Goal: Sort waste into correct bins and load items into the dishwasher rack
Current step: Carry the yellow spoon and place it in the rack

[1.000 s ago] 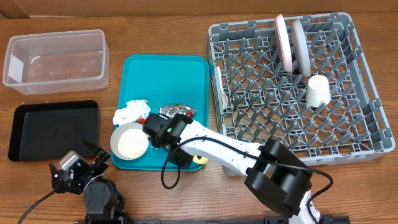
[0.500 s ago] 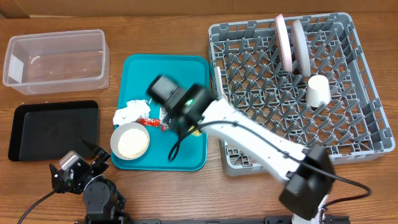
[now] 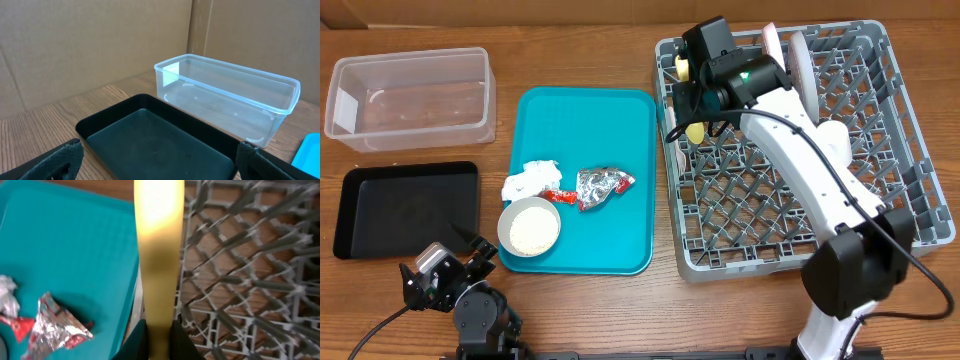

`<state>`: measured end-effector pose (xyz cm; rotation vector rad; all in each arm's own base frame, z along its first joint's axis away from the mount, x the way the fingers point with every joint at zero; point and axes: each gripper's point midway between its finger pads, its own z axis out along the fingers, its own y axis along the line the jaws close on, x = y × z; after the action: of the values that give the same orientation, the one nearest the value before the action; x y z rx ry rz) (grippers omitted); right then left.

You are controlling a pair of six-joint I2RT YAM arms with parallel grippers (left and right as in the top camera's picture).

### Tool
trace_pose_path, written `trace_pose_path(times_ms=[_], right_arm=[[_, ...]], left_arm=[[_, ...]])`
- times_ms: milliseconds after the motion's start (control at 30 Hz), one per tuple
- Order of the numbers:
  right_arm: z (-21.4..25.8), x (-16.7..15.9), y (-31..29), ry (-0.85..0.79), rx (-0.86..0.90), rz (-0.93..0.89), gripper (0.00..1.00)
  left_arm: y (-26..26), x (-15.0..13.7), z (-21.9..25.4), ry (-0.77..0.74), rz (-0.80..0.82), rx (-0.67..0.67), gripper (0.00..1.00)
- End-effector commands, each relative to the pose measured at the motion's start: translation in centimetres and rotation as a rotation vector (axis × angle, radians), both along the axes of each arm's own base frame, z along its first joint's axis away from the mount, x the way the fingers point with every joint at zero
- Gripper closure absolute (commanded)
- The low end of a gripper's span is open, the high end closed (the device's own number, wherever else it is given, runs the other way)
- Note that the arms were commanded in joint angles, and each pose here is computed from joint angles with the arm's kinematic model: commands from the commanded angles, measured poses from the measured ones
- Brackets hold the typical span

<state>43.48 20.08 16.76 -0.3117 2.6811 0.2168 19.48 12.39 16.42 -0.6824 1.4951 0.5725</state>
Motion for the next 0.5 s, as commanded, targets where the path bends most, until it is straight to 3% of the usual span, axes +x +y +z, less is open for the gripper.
trace_pose_path(times_ms=[0, 67, 100, 167, 233, 367, 467], right_arm=[[-3.0, -0.4, 2.0, 0.08, 0.015, 0.1, 0.91], [-4.4, -0.5, 2.0, 0.11, 0.001, 0.099, 0.87], [-4.7, -0.5, 2.0, 0.118, -0.003, 0.099, 0.76], [-4.7, -0.2, 1.6, 0.105, -0.021, 0.088, 0.42], [-3.7, -0.1, 1.4, 0.08, -0.025, 0.082, 0.28], [-0.4, -0.7, 1.1, 0.027, -0.001, 0.082, 0.28], [4.6, -1.8, 1.0, -0.058, 0.059, 0.083, 0.28]], left_arm=[[0.3, -0.3, 0.0, -0.013, 0.023, -0.008, 0.0], [0.3, -0.3, 0.0, -0.013, 0.023, -0.008, 0.0], [0.3, -0.3, 0.0, -0.013, 0.023, -0.008, 0.0], [0.3, -0.3, 0.0, -0.013, 0.023, -0.008, 0.0], [0.3, -0.3, 0.0, -0.013, 0.023, -0.008, 0.0], [0.3, -0.3, 0.0, -0.013, 0.023, -0.008, 0.0], [0.3, -0.3, 0.0, -0.013, 0.023, -0.008, 0.0]])
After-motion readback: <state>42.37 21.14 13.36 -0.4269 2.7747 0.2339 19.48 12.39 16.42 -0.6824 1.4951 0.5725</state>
